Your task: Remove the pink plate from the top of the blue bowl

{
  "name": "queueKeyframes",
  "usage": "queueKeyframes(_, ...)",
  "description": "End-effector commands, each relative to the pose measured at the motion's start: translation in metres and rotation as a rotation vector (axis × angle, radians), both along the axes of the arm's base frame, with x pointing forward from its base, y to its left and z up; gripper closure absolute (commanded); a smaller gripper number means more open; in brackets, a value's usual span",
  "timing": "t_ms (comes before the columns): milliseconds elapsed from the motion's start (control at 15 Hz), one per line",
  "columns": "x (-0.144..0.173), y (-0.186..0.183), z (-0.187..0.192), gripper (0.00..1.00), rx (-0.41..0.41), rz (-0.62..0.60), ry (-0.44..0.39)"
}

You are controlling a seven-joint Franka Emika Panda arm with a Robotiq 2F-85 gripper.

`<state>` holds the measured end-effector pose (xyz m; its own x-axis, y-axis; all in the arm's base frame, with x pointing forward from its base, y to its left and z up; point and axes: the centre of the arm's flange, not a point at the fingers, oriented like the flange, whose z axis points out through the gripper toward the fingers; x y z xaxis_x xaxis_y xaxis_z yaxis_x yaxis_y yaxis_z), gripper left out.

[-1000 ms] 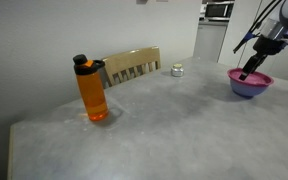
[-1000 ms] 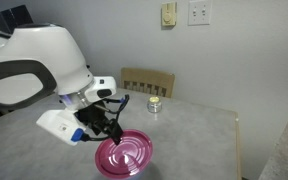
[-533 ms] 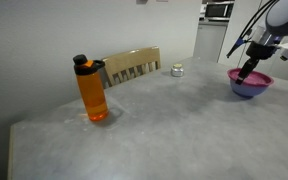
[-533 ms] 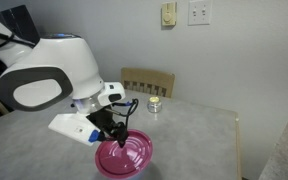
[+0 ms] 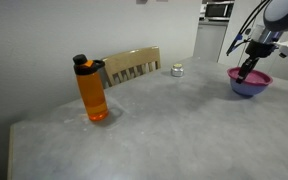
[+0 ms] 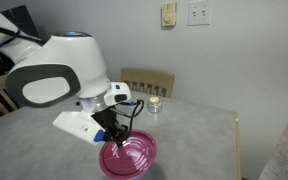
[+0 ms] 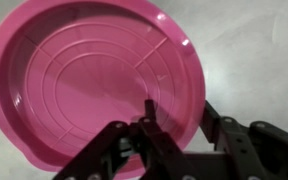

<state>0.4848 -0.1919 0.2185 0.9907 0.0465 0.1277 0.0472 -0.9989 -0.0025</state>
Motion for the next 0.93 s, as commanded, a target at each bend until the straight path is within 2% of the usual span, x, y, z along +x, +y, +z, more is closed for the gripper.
queueKeyframes(0,0.006,-0.007,-0.004,0.85,0.02,-0.016,0.036)
queueKeyframes(133,0.007,-0.006,-0.001,1.0,0.024,-0.024,0.04)
queueKeyframes(400,0.007,-0.002,0.009,0.97,0.021,-0.054,0.058)
queueKeyframes(867,0.007,0.034,0.061,0.97,-0.102,-0.132,0.054)
